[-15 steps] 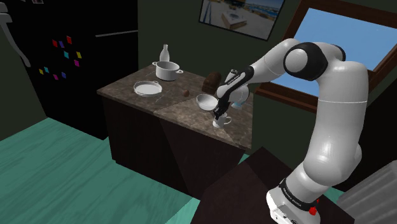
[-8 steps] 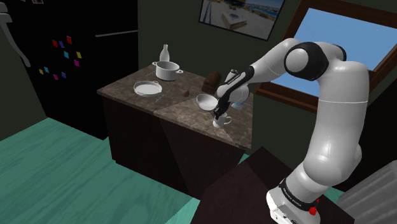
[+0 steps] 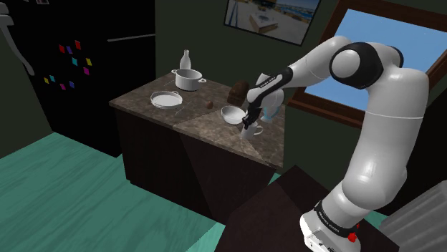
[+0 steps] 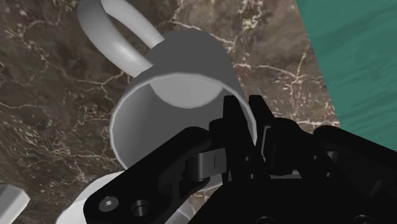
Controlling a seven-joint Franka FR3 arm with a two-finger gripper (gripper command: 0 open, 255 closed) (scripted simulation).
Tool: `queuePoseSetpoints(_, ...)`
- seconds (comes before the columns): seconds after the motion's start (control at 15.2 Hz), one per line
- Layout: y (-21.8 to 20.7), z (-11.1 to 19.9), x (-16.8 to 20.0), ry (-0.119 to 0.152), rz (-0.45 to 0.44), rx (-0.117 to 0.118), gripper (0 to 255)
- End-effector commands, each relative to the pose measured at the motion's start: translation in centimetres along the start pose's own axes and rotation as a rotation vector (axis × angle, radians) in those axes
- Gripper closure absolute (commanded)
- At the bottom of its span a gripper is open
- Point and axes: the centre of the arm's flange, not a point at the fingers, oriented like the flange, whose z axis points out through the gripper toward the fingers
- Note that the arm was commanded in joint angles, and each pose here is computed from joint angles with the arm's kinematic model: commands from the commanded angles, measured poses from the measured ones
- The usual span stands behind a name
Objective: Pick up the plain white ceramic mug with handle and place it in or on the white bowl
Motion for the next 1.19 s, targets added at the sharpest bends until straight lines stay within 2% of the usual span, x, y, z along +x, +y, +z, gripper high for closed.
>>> queuePoseSetpoints(0.0,0.0,-1.0,0.1,0.000,0.000,0.000,255)
queuePoseSetpoints(1.12,0.2,-10.0,0.7,0.000,0.000,0.000,255)
